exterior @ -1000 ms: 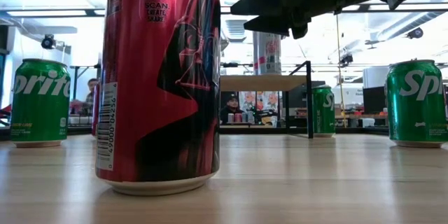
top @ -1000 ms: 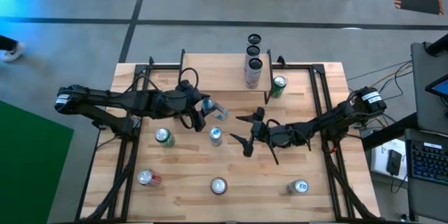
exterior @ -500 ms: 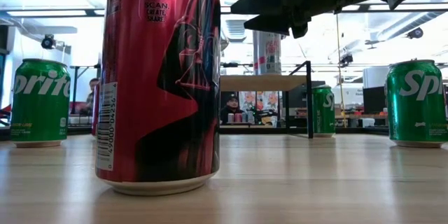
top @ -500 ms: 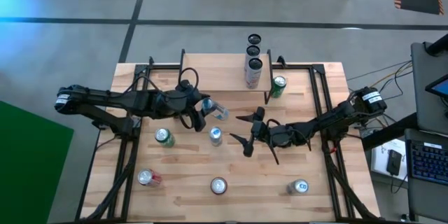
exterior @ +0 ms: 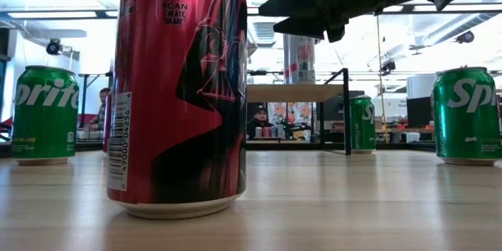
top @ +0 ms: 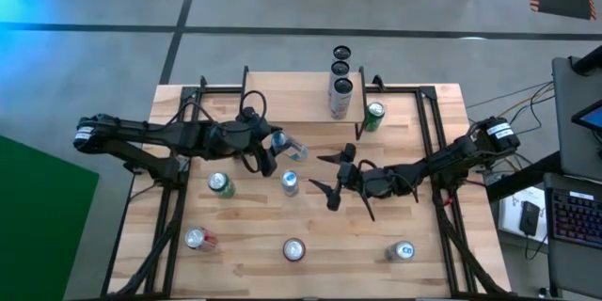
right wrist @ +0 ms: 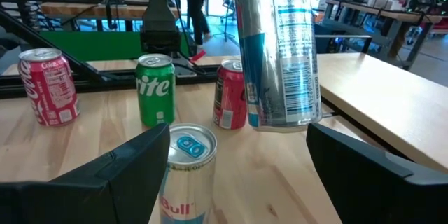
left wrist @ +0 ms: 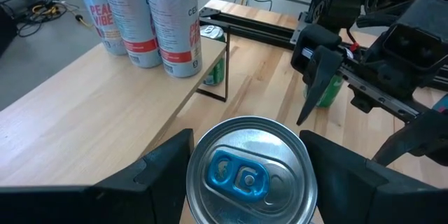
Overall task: Place canned beverage on shelf
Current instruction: Put the top blue soda can on the shelf
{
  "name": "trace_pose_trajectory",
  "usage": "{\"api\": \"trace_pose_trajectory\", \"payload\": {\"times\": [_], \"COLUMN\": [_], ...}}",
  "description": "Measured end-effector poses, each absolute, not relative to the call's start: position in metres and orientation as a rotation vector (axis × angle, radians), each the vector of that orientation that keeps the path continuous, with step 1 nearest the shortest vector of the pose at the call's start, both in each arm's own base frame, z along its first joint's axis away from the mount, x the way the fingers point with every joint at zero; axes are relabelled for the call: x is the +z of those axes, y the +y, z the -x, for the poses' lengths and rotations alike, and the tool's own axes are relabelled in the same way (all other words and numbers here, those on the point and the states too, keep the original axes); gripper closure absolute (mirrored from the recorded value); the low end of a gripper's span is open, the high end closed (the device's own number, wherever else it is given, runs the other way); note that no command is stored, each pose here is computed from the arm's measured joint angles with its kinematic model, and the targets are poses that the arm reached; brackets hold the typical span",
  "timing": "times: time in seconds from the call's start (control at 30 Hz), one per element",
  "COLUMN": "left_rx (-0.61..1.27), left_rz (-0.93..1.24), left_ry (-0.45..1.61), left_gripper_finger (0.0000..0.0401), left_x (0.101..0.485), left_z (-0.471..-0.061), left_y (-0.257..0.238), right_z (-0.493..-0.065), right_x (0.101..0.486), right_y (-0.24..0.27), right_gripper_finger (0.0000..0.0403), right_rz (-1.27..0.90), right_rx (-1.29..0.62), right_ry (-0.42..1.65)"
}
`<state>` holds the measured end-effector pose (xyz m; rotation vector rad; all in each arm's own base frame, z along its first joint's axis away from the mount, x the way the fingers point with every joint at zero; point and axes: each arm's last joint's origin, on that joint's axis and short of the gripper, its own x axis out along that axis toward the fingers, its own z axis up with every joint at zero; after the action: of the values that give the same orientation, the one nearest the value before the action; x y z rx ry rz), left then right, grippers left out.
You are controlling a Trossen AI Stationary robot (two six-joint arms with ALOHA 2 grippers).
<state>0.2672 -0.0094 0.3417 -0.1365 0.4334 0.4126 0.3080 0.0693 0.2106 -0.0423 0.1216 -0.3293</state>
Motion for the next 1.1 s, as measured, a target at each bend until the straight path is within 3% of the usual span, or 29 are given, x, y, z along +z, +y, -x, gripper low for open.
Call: {"api": "trace_pose_trajectory", "payload": {"times": [0.77, 1.1], "left_rx": [0.424, 0.438], "left_rz": [0.134, 0.143], "left_ry": [0.433, 0.381], "left_gripper_finger": [0.0172, 0.0172], "left_x": [0.320, 0.323], "left_z": [-0.268, -0.268], "left_y": [-0.008, -0.007], "right_z": [-0.310, -0.310], "right_x": [0.204, 0.205], "right_y": [0.053, 0.053], "right_gripper_finger": [0.0077, 0.0077], "right_rz": [0.003, 0.083], "right_rx": [-0.388, -0.379], "right_ry": [0.181, 0.191]}}
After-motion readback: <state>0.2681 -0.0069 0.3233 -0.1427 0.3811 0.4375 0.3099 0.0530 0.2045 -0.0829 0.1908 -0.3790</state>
